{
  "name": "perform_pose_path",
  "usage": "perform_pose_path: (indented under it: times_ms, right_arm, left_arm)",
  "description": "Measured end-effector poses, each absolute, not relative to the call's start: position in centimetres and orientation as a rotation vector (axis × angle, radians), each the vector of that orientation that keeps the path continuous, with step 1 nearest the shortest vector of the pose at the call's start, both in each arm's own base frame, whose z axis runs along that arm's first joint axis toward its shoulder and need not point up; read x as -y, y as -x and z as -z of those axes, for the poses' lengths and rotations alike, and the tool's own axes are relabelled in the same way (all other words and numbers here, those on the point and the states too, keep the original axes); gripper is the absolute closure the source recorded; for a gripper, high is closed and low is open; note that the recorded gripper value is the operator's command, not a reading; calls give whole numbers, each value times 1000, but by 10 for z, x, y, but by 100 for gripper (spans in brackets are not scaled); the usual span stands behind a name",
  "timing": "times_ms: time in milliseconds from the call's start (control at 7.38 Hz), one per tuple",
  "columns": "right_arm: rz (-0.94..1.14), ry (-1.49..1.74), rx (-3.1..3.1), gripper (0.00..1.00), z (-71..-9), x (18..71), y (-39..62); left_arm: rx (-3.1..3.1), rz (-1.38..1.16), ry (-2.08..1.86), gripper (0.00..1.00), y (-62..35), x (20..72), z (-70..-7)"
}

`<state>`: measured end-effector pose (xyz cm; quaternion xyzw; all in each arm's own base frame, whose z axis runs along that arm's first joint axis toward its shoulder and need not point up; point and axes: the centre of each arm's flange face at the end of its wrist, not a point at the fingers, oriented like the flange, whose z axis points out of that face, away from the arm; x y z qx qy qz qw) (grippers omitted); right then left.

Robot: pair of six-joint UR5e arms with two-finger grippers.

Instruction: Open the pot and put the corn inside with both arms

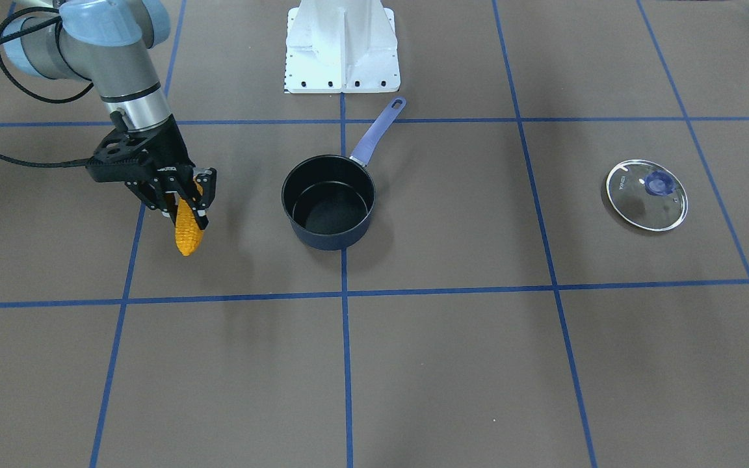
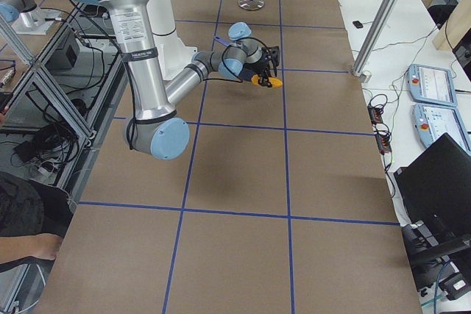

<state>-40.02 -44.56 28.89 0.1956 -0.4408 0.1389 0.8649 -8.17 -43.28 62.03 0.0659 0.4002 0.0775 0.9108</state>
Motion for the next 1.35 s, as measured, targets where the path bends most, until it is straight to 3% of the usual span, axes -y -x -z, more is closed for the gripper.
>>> perform_pose_path:
  times_ms: [406,542,677,813,1355]
  right_arm:
    - [-245,-427,1000,99,-221,426,478]
    - [-229,-438,1003,65,-216,409,499]
    - [-208,-437,1005,18,-214,393,515]
    - [-196,-431,1003,0,-215,381,528]
    - [-237,-446,1006,0,-205,393,532]
  left_arm:
    - [-826,-159,-131,2,81,432,-622]
    - [-827,-158,-129,2,81,432,-623]
    - [-827,-157,-129,2,81,432,-623]
    - [-827,-157,-129,2,81,432,-624]
    - [-827,-157,-128,2,81,432,-625]
